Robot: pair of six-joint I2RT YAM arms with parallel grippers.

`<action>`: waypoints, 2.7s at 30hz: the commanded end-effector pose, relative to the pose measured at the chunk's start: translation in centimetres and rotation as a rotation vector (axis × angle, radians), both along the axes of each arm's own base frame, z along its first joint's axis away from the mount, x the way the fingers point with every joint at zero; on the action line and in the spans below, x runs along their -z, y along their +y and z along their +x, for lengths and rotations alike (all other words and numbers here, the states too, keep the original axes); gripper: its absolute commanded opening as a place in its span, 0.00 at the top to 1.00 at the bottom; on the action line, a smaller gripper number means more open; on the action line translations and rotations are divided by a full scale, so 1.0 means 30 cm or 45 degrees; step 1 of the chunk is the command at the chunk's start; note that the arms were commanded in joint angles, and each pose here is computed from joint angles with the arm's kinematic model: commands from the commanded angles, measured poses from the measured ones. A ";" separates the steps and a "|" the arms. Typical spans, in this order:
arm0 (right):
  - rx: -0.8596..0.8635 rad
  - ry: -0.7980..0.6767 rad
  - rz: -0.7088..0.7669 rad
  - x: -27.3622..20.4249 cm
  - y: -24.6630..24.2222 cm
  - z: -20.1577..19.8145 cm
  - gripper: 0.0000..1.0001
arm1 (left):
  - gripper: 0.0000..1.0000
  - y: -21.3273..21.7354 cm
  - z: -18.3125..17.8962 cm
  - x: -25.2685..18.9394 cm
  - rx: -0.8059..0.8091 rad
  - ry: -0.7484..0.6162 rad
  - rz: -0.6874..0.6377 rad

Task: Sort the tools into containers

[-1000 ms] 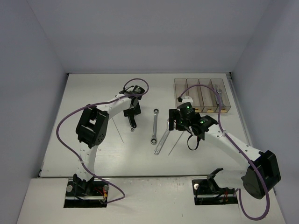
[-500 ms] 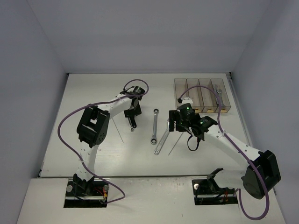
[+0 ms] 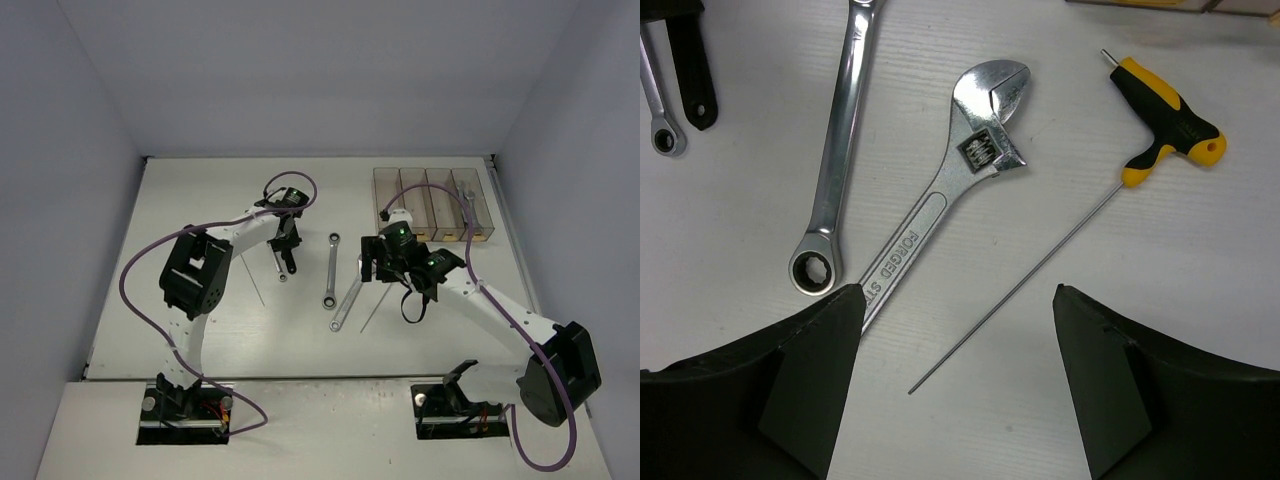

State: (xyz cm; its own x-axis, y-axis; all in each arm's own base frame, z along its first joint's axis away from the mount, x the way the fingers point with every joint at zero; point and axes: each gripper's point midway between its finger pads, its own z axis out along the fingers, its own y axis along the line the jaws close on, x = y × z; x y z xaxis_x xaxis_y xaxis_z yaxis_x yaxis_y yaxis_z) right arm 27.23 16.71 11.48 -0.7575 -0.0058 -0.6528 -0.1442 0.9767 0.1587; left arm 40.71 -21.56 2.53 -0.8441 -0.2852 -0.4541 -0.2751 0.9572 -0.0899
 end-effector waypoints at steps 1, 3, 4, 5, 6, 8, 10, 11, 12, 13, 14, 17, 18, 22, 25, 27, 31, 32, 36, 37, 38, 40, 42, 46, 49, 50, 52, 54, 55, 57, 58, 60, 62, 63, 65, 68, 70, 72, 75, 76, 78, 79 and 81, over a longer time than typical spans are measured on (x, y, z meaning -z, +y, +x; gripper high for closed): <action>-0.007 -0.085 0.095 -0.092 0.045 0.050 0.27 | 1.00 0.012 -0.177 0.090 0.100 0.224 0.032; -0.017 -0.086 0.128 -0.106 0.065 0.056 0.27 | 1.00 -0.002 -0.179 0.057 0.142 0.198 0.013; -0.026 -0.088 0.150 -0.116 0.078 0.059 0.27 | 1.00 -0.010 -0.178 0.037 0.168 0.176 0.004; -0.038 -0.090 0.176 -0.130 0.095 0.063 0.27 | 1.00 -0.016 -0.174 0.013 0.199 0.149 -0.003; -0.039 -0.103 0.199 -0.143 0.106 0.072 0.27 | 1.00 -0.026 -0.168 -0.021 0.224 0.108 -0.024; -0.076 -0.112 0.270 -0.171 0.145 0.075 0.27 | 1.00 -0.044 -0.159 -0.076 0.272 0.034 -0.069; -0.094 -0.139 0.333 -0.202 0.178 0.091 0.27 | 1.00 -0.063 -0.150 -0.129 0.313 -0.050 -0.128; -0.101 -0.147 0.359 -0.213 0.191 0.097 0.27 | 1.00 -0.072 -0.152 -0.144 0.327 -0.073 -0.156; -0.110 -0.153 0.383 -0.222 0.204 0.101 0.27 | 1.00 -0.081 -0.155 -0.159 0.340 -0.094 -0.183; -0.124 -0.158 0.406 -0.230 0.219 0.107 0.27 | 1.00 -0.090 -0.146 -0.182 0.346 -0.132 -0.208; -0.129 -0.156 0.425 -0.233 0.231 0.111 0.27 | 1.00 -0.090 -0.151 -0.184 0.349 -0.142 -0.218; -0.146 -0.145 0.462 -0.231 0.259 0.121 0.28 | 1.00 -0.089 -0.158 -0.189 0.353 -0.167 -0.236; -0.143 -0.135 0.463 -0.223 0.262 0.123 0.28 | 1.00 -0.089 -0.158 -0.190 0.353 -0.169 -0.237; -0.158 -0.140 0.534 -0.223 0.309 0.151 0.28 | 1.00 -0.114 -0.170 -0.211 0.384 -0.197 -0.301; -0.157 -0.109 0.587 -0.206 0.342 0.160 0.28 | 1.00 -0.117 -0.176 -0.217 0.386 -0.212 -0.323; -0.140 -0.078 0.624 -0.186 0.362 0.170 0.28 | 1.00 -0.116 -0.181 -0.219 0.383 -0.215 -0.331; -0.097 -0.015 0.680 -0.134 0.402 0.199 0.28 | 1.00 -0.119 -0.186 -0.232 0.381 -0.228 -0.356; -0.085 -0.008 0.697 -0.129 0.412 0.209 0.29 | 1.00 -0.118 -0.189 -0.232 0.378 -0.229 -0.360; -0.077 0.056 0.742 -0.070 0.458 0.238 0.29 | 1.00 -0.128 -0.196 -0.237 0.374 -0.235 -0.394; -0.091 0.064 0.768 -0.072 0.478 0.243 0.30 | 1.00 -0.131 -0.198 -0.237 0.373 -0.234 -0.403; -0.105 0.071 0.791 -0.072 0.496 0.247 0.31 | 1.00 -0.133 -0.199 -0.237 0.374 -0.233 -0.408; -0.115 0.097 0.822 -0.050 0.524 0.261 0.32 | 1.00 -0.134 -0.198 -0.237 0.372 -0.235 -0.413; -0.111 0.125 0.854 -0.025 0.549 0.275 0.33 | 1.00 -0.138 -0.199 -0.236 0.374 -0.234 -0.420; -0.117 0.155 0.898 -0.010 0.598 0.300 0.34 | 1.00 -0.140 -0.202 -0.234 0.373 -0.230 -0.429; -0.120 0.178 0.919 0.013 0.628 0.314 0.35 | 1.00 -0.141 -0.203 -0.235 0.370 -0.230 -0.435; -0.120 0.183 0.919 0.021 0.634 0.318 0.35 | 1.00 -0.142 -0.203 -0.236 0.370 -0.231 -0.437; -0.118 0.192 0.910 0.048 0.652 0.328 0.36 | 1.00 -0.143 -0.205 -0.238 0.371 -0.234 -0.439; -0.107 0.210 0.906 0.078 0.664 0.335 0.36 | 1.00 -0.141 -0.206 -0.240 0.368 -0.237 -0.442; -0.105 0.221 0.903 0.095 0.670 0.336 0.36 | 1.00 -0.142 -0.207 -0.242 0.368 -0.239 -0.445; -0.118 0.229 0.916 0.107 0.688 0.338 0.37 | 1.00 -0.139 -0.210 -0.237 0.364 -0.232 -0.442; -0.125 0.231 0.925 0.108 0.697 0.339 0.38 | 1.00 -0.136 -0.212 -0.233 0.362 -0.228 -0.438; -0.128 0.241 0.935 0.114 0.705 0.339 0.39 | 1.00 -0.131 -0.217 -0.230 0.362 -0.224 -0.434; -0.120 0.236 0.945 0.109 0.700 0.337 0.41 | 1.00 -0.130 -0.219 -0.225 0.359 -0.224 -0.436; -0.122 0.216 0.949 0.094 0.697 0.340 0.41 | 1.00 -0.130 -0.220 -0.222 0.357 -0.221 -0.436; -0.125 0.218 0.947 0.098 0.689 0.337 0.43 | 1.00 -0.136 -0.218 -0.221 0.367 -0.225 -0.443; -0.153 0.241 0.969 0.102 0.699 0.336 0.44 | 1.00 -0.140 -0.217 -0.223 0.379 -0.236 -0.450; -0.181 0.257 0.982 0.104 0.710 0.331 0.44 | 1.00 -0.137 -0.219 -0.227 0.387 -0.245 -0.447; -0.204 0.273 0.994 0.102 0.722 0.326 0.44 | 1.00 -0.133 -0.221 -0.231 0.393 -0.253 -0.443; -0.222 0.296 1.002 0.109 0.731 0.315 0.45 | 1.00 -0.133 -0.218 -0.239 0.398 -0.271 -0.445; -0.221 0.310 1.005 0.116 0.731 0.311 0.46 | 1.00 -0.135 -0.215 -0.240 0.399 -0.274 -0.445; -0.210 0.341 1.003 0.143 0.727 0.302 0.48 | 1.00 -0.133 -0.213 -0.238 0.402 -0.272 -0.437; -0.209 0.353 1.002 0.152 0.728 0.298 0.49 | 1.00 -0.132 -0.214 -0.235 0.406 -0.271 -0.433; -0.212 0.371 1.005 0.164 0.728 0.289 0.51 | 1.00 -0.129 -0.217 -0.229 0.412 -0.270 -0.428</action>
